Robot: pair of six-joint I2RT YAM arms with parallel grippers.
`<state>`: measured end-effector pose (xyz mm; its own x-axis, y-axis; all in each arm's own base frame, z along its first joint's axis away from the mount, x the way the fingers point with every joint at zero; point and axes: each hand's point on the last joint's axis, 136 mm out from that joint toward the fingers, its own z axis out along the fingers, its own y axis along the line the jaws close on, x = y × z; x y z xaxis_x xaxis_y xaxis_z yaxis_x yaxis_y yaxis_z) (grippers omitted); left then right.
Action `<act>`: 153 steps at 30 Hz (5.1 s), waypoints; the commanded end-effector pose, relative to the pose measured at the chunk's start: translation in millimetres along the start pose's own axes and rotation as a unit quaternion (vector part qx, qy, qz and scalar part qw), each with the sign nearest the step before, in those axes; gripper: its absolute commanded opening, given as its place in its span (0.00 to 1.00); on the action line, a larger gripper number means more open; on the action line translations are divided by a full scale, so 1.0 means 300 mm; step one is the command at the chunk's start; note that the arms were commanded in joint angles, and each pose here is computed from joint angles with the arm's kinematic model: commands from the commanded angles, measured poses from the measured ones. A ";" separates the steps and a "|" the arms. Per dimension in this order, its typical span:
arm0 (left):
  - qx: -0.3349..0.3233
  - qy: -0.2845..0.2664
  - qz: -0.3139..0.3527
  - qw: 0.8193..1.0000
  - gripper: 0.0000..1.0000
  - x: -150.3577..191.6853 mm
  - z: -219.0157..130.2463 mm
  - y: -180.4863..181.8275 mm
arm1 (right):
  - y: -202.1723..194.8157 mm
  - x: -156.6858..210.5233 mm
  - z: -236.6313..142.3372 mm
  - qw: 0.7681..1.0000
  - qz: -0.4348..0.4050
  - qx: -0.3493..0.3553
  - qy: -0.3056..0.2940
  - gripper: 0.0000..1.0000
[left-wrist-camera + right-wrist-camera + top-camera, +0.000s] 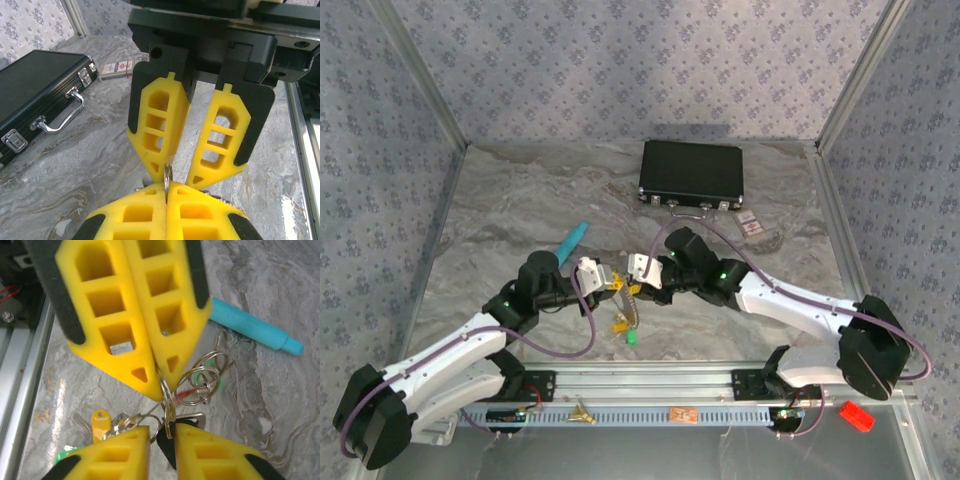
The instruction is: Put the keys on the keyring
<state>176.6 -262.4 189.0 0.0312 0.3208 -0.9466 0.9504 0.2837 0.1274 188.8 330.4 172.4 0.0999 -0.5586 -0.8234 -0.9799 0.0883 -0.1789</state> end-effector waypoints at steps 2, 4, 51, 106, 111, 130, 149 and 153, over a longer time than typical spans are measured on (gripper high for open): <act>-0.002 -0.047 0.007 0.999 0.00 -0.066 -0.008 0.000 | -0.019 -0.039 -0.049 0.999 0.019 0.009 -0.047 0.29; 0.000 -0.051 -0.001 0.999 0.00 -0.066 -0.007 -0.001 | -0.021 -0.040 -0.061 0.998 0.029 0.007 -0.059 0.31; 0.033 -0.116 -0.013 0.993 0.00 -0.151 -0.004 -0.024 | -0.005 -0.158 -0.093 0.988 0.042 -0.040 -0.146 0.00; 0.000 -0.087 -0.060 0.994 0.00 -0.157 0.028 0.029 | 0.011 -0.028 -0.036 0.999 -0.032 0.031 -0.013 0.05; 0.001 -0.071 -0.056 0.996 0.00 -0.131 0.029 0.017 | -0.026 -0.025 -0.065 0.997 -0.032 0.071 -0.018 0.22; 0.024 -0.099 -0.044 0.994 0.00 -0.149 0.007 -0.016 | 0.023 0.025 -0.065 0.996 0.052 0.030 -0.065 0.36; 0.044 -0.116 -0.049 0.991 0.00 -0.181 0.000 -0.034 | 0.007 0.019 -0.004 0.995 0.057 0.022 -0.082 0.37; 0.037 -0.113 -0.049 0.992 0.00 -0.175 0.002 -0.026 | 0.011 0.011 -0.001 0.994 0.058 0.015 -0.086 0.28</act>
<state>171.0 -280.8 215.4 -0.0567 0.1474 -0.9874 0.9662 0.2572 -0.0171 187.7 324.6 165.0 0.0219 -0.4207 -0.9069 -0.9771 0.1829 -0.1084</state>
